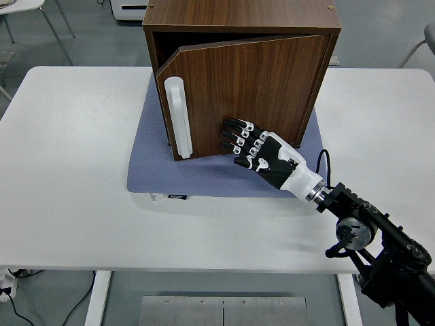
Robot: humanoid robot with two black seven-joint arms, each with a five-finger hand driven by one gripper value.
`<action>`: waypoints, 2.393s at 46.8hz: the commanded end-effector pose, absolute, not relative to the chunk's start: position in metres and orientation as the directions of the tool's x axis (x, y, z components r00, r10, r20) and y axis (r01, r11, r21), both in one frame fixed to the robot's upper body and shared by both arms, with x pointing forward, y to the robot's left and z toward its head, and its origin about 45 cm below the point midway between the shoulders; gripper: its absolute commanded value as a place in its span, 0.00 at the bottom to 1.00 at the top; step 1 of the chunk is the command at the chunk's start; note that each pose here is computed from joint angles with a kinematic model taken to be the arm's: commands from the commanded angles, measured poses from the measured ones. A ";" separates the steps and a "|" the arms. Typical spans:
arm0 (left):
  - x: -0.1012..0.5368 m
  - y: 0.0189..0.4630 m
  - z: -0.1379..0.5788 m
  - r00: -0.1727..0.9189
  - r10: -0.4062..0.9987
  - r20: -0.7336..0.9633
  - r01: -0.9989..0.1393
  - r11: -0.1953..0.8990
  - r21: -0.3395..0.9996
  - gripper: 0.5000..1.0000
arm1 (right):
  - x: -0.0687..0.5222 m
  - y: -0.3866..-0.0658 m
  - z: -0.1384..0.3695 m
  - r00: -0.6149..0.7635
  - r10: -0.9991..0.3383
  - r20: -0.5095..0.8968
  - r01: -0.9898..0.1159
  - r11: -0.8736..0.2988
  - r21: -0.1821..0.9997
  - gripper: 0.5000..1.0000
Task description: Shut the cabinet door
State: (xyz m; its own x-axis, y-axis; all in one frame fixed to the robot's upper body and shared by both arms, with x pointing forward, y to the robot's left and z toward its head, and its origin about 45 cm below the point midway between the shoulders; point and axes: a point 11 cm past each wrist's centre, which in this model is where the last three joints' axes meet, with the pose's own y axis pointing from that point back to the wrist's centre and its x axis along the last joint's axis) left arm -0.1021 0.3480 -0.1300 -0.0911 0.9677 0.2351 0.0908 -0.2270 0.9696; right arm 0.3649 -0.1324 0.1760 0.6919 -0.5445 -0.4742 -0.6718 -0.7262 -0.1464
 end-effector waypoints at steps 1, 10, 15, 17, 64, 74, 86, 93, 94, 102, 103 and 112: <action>-0.102 0.348 -0.130 -0.091 0.968 0.235 0.091 -0.227 0.970 1.00 | 0.367 -0.131 0.179 0.698 -0.543 -0.467 -0.668 -0.729 -0.151 1.00; -0.102 0.348 -0.130 -0.091 0.968 0.235 0.091 -0.227 0.970 1.00 | 0.372 -0.130 0.184 0.706 -0.542 -0.456 -0.663 -0.732 -0.156 1.00; -0.102 0.348 -0.130 -0.091 0.968 0.235 0.091 -0.227 0.970 1.00 | 0.375 -0.129 0.188 0.711 -0.542 -0.448 -0.660 -0.734 -0.159 1.00; -0.102 0.348 -0.130 -0.091 0.968 0.235 0.091 -0.227 0.970 1.00 | 0.378 -0.127 0.192 0.717 -0.540 -0.440 -0.656 -0.737 -0.164 1.00; -0.102 0.348 -0.130 -0.091 0.968 0.235 0.091 -0.227 0.970 1.00 | 0.408 -0.136 0.221 0.682 -0.594 -0.426 -0.719 -0.651 -0.243 1.00; -0.102 0.348 -0.130 -0.091 0.968 0.235 0.091 -0.227 0.970 1.00 | 0.408 -0.138 0.220 0.664 -0.611 -0.431 -0.738 -0.627 -0.249 1.00; -0.102 0.348 -0.130 -0.091 0.968 0.235 0.091 -0.227 0.970 1.00 | 0.391 -0.127 0.224 0.737 -0.517 -0.436 -0.660 -0.688 -0.301 1.00; -0.102 0.348 -0.130 -0.091 0.968 0.235 0.091 -0.227 0.970 1.00 | 0.381 -0.124 0.223 0.744 -0.500 -0.444 -0.651 -0.692 -0.311 1.00; -0.102 0.348 -0.130 -0.091 0.968 0.235 0.091 -0.227 0.970 1.00 | 0.381 -0.124 0.223 0.745 -0.498 -0.444 -0.650 -0.693 -0.313 1.00; -0.102 0.348 -0.130 -0.091 0.968 0.235 0.091 -0.227 0.970 1.00 | 0.372 -0.123 0.221 0.747 -0.485 -0.454 -0.646 -0.691 -0.325 1.00; -0.102 0.348 -0.130 -0.091 0.968 0.235 0.091 -0.227 0.970 1.00 | 0.371 -0.123 0.221 0.746 -0.484 -0.457 -0.647 -0.689 -0.326 1.00; -0.102 0.348 -0.130 -0.091 0.968 0.235 0.091 -0.227 0.970 1.00 | 0.362 -0.140 0.206 0.716 -0.511 -0.476 -0.678 -0.672 -0.300 1.00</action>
State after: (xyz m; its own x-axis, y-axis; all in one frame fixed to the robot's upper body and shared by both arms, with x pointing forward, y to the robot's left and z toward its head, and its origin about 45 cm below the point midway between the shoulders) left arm -0.1020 0.3480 -0.1300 -0.0910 0.9677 0.2351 0.0907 -0.2270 0.9697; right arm 0.3642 -0.1345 0.2105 0.7261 -0.5012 -0.4708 -0.6676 -0.6778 -0.3081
